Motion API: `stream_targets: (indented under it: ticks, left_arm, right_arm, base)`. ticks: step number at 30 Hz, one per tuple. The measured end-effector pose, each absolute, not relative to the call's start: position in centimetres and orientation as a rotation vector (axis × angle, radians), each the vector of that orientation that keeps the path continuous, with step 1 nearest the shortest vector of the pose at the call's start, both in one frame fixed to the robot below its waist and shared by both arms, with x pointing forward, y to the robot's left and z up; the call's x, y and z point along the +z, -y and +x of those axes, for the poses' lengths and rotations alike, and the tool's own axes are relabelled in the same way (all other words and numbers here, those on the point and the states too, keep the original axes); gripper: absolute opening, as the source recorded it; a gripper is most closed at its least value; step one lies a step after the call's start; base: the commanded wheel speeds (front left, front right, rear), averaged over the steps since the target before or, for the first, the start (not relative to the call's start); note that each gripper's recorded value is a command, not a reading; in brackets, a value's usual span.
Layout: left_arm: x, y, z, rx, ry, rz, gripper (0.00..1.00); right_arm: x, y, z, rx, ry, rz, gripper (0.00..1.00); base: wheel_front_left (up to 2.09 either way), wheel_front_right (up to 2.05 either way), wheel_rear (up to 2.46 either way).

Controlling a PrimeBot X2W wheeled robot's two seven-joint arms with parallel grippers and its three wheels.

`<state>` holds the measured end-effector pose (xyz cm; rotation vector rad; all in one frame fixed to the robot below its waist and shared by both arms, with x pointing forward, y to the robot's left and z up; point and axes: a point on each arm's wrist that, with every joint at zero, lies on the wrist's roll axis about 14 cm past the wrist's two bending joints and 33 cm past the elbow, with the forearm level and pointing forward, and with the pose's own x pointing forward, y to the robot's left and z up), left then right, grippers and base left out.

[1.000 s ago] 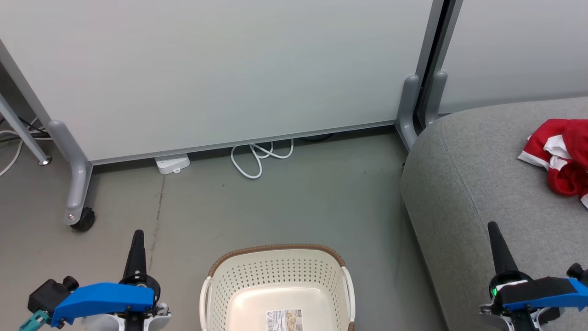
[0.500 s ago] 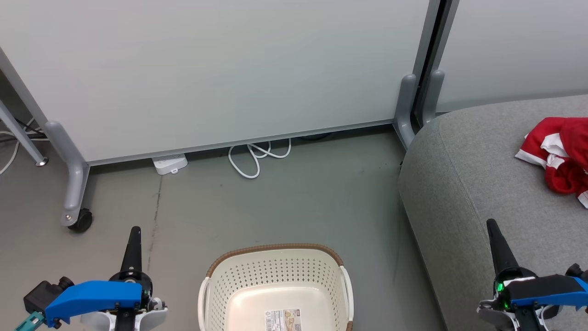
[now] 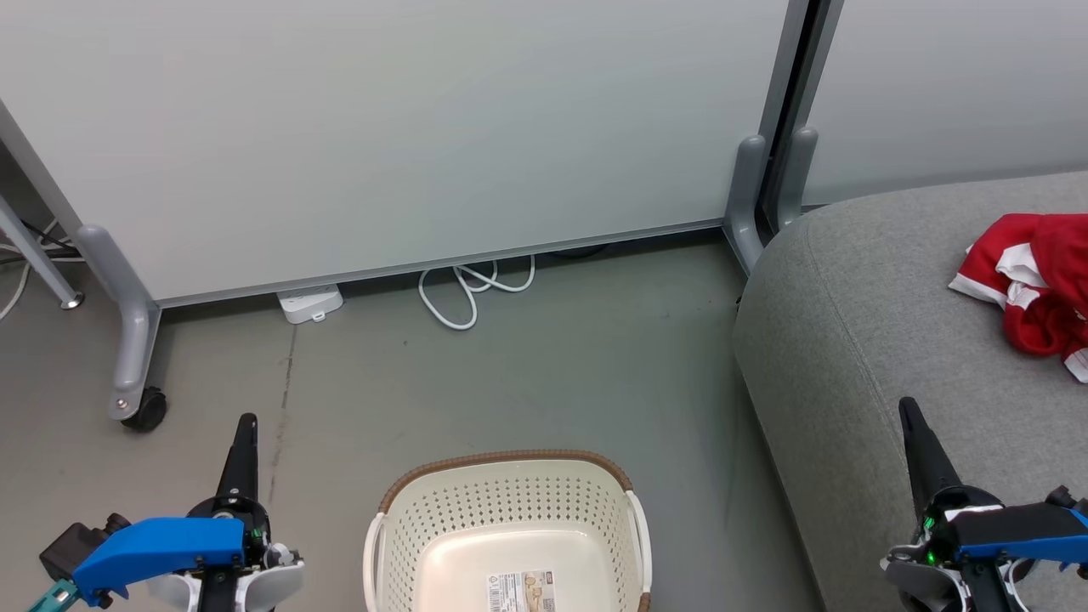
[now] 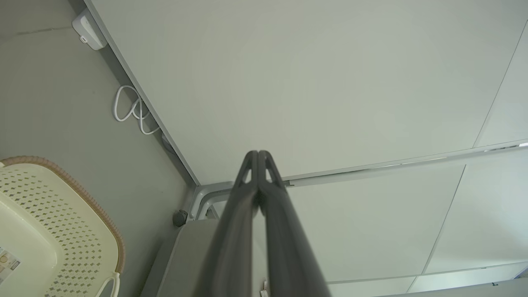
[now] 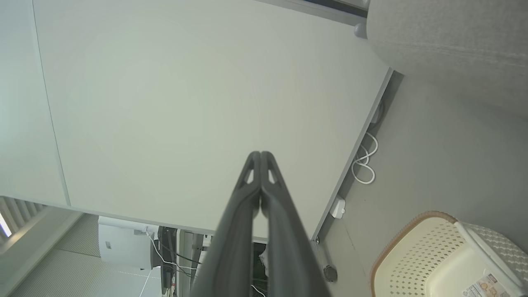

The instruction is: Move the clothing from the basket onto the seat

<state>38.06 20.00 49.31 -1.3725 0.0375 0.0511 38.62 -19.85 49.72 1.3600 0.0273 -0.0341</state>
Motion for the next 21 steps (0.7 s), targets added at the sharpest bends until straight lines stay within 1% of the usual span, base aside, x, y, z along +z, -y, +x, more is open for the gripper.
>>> stream_targets:
  ticks: [21]
  left_arm:
    - [50.02, -20.05, 38.58, 0.026, -0.019, -1.524, 0.00]
  right_arm:
    - [50.19, 19.96, 38.71, -0.016, -0.015, 1.516, 0.00]
  base:
    - [0.00, 0.00, 0.00]
